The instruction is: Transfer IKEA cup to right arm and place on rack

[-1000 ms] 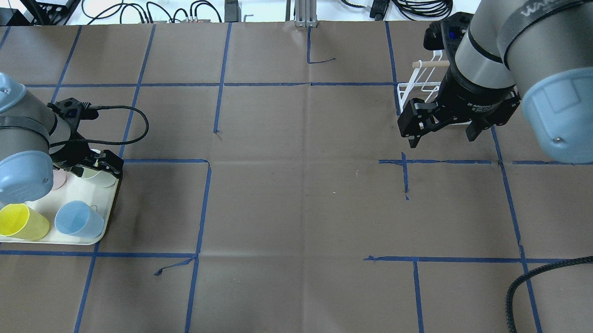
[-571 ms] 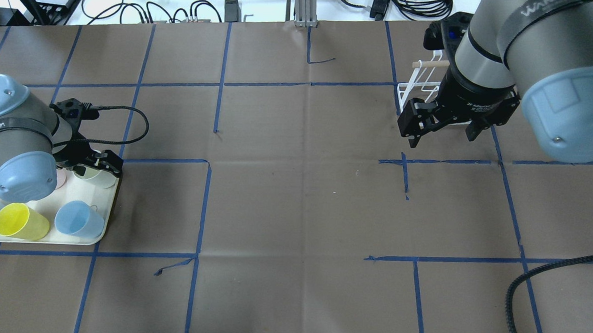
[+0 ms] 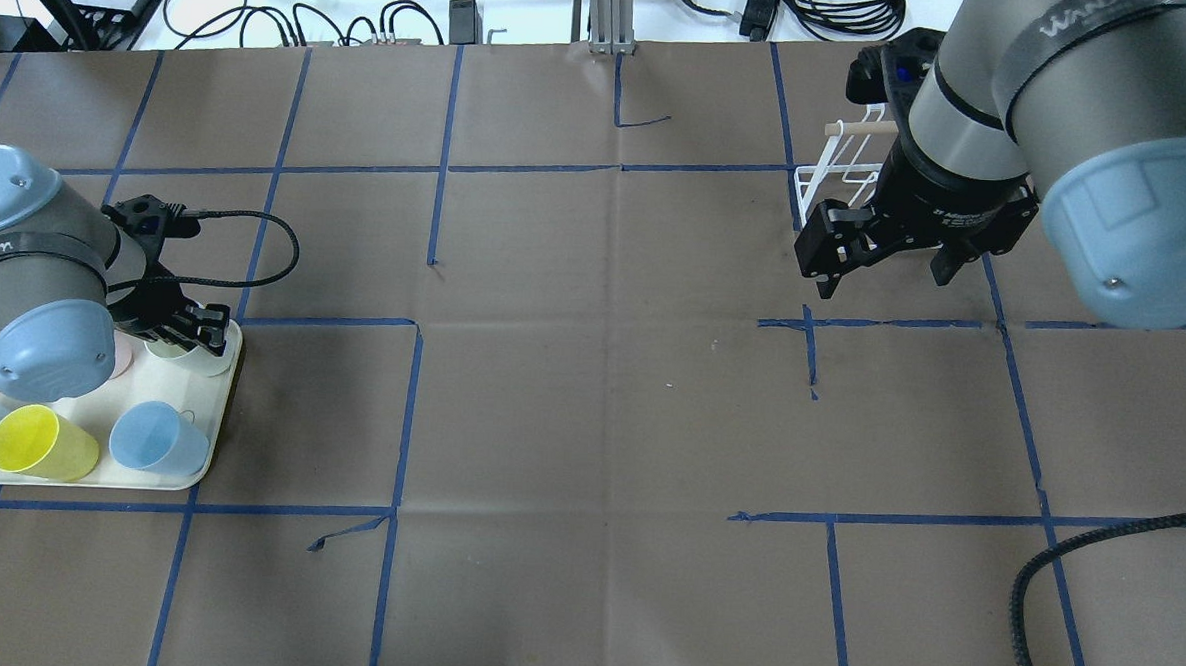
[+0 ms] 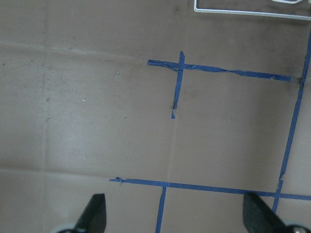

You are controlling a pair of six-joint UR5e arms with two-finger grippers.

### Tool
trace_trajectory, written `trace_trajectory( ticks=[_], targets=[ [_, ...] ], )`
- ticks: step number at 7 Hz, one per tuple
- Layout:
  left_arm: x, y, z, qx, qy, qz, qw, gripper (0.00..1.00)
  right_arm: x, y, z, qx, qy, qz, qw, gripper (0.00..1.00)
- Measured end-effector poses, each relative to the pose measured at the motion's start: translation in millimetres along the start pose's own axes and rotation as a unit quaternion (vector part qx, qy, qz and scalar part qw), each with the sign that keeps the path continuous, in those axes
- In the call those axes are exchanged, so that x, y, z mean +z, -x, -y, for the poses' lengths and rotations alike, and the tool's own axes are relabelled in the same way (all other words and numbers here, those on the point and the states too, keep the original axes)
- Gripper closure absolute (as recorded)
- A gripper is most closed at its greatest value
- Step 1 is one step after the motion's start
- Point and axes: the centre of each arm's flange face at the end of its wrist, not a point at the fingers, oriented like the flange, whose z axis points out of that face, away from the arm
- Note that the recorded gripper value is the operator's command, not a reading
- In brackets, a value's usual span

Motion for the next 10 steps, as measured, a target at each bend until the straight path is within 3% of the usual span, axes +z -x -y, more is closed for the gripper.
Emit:
trace_trajectory(
  ticks=[3,7,10],
  targets=[
    [-35.5,2.1,5.9,0.003,0.003,-0.001,1.0,1.0,1.9,0.1,-0.8,0.0,0.001,0.0,1.0,0.0],
    [-180.9,21.0,49.3,0.004,0.046,-0.019,0.9987,1.0,0.5,0.5,-1.0,0.0,-0.002,0.002,1.0,0.0],
    [-236.0,-0.5,71.4,0.023,0.028,-0.015,0.9992,1.0,0.6,3.4,2.9,0.001,-0.012,0.019,0.9998,0.0]
  ],
)
